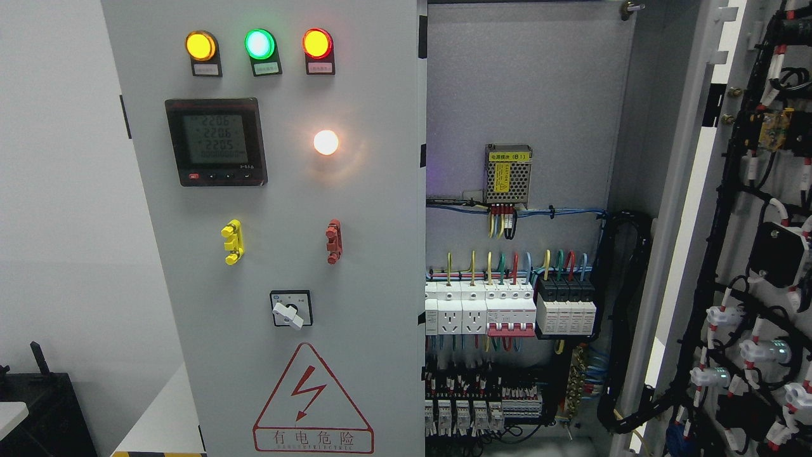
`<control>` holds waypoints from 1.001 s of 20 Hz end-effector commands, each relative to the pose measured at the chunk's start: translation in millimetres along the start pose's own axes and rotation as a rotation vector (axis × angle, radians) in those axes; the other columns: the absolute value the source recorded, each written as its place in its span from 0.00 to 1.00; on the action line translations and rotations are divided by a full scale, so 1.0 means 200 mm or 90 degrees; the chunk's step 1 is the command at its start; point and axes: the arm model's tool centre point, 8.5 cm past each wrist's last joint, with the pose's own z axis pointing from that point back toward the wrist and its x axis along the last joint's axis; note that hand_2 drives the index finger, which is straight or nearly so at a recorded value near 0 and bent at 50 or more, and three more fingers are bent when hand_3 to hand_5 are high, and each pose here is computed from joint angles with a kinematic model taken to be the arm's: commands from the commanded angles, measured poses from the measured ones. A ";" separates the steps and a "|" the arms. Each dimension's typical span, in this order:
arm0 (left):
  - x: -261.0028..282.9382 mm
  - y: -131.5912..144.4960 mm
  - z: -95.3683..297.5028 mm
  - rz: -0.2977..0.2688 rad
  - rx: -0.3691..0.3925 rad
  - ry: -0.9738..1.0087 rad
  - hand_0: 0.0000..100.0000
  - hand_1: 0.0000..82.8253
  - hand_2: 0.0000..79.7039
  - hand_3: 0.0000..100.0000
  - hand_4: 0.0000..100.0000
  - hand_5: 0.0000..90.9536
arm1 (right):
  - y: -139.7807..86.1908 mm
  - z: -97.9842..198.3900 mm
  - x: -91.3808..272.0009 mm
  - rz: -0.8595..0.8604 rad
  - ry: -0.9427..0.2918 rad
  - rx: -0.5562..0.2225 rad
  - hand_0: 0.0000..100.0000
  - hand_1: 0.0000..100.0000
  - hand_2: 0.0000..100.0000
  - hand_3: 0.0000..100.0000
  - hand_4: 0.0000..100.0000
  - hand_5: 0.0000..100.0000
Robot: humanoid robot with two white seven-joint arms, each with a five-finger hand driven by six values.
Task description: Open door with both hands
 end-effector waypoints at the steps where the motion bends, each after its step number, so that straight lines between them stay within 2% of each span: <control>1: -0.45 -0.11 -0.17 0.123 0.104 0.115 0.00 0.00 0.00 0.00 0.04 0.00 | 0.00 0.00 0.00 0.000 0.000 0.000 0.00 0.00 0.00 0.00 0.00 0.00; 4: -0.51 -0.10 -0.21 0.165 0.151 0.143 0.00 0.00 0.00 0.00 0.04 0.00 | 0.00 0.00 0.00 0.000 0.000 0.000 0.00 0.00 0.00 0.00 0.00 0.00; 8: -0.54 -0.08 -0.21 0.196 0.188 0.163 0.00 0.00 0.00 0.00 0.04 0.00 | 0.00 0.00 0.00 0.000 0.000 0.000 0.00 0.00 0.00 0.00 0.00 0.00; 16: -0.69 -0.32 -0.27 0.266 0.184 0.256 0.00 0.00 0.00 0.00 0.04 0.00 | 0.00 0.00 0.00 0.000 0.000 0.000 0.00 0.00 0.00 0.00 0.00 0.00; 18: -0.69 -0.33 -0.29 0.296 0.201 0.270 0.00 0.00 0.00 0.00 0.04 0.00 | 0.00 0.00 0.00 0.000 0.000 0.000 0.00 0.00 0.00 0.00 0.00 0.00; 20: -0.69 -0.37 -0.31 0.306 0.202 0.277 0.00 0.00 0.00 0.00 0.04 0.00 | 0.00 0.00 0.00 0.000 0.000 0.000 0.00 0.00 0.00 0.00 0.00 0.00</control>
